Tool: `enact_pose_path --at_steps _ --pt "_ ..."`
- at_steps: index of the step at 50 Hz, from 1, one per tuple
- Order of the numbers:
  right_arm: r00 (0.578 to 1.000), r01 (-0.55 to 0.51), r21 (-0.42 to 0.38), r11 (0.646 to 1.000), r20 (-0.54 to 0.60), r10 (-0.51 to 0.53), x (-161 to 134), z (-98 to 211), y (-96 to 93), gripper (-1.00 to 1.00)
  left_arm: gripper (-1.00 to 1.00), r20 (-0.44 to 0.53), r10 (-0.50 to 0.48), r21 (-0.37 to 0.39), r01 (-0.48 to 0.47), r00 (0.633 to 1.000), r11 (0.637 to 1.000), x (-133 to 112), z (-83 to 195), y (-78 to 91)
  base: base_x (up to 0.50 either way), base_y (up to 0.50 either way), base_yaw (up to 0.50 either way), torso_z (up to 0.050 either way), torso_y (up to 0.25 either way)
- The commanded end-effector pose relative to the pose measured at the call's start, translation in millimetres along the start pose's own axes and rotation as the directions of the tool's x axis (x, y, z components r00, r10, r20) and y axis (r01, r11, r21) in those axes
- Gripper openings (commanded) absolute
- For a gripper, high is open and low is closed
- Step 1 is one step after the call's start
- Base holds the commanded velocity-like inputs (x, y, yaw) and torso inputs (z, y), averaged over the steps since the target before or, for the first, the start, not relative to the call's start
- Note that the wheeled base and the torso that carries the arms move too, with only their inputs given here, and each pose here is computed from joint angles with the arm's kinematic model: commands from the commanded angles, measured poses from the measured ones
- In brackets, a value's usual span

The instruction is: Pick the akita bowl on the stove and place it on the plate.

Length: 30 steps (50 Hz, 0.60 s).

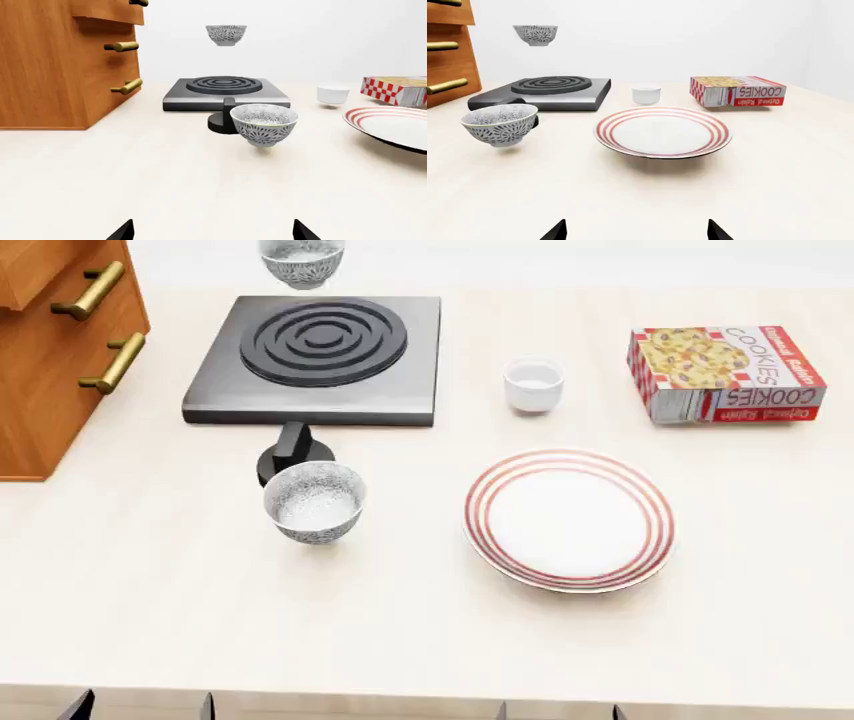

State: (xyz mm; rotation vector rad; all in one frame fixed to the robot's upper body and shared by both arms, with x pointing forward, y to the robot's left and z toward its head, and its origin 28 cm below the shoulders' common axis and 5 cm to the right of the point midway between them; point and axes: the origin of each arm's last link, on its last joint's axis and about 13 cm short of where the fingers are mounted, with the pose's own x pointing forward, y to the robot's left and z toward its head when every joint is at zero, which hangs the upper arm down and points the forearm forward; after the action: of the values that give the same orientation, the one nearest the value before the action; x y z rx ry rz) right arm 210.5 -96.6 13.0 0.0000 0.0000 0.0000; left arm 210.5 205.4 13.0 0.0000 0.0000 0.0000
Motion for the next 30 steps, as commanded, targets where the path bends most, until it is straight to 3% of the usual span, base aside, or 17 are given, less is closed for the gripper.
enact_pose_path --at_steps 1,30 --pt "1.000 0.002 -0.002 1.000 -0.002 -0.002 -0.4 0.3 0.5 1.00 1.00 0.001 -0.007 0.002 0.007 1.000 1.000 -0.1 -0.3 -0.2 0.00 0.00 0.00 0.000 0.000" --pt "1.000 -0.009 0.006 1.000 -0.005 0.009 2.5 -0.5 1.2 1.00 1.00 0.016 -0.017 0.006 0.017 1.000 1.000 -1.3 0.1 -0.1 0.00 0.00 0.00 0.000 0.000"
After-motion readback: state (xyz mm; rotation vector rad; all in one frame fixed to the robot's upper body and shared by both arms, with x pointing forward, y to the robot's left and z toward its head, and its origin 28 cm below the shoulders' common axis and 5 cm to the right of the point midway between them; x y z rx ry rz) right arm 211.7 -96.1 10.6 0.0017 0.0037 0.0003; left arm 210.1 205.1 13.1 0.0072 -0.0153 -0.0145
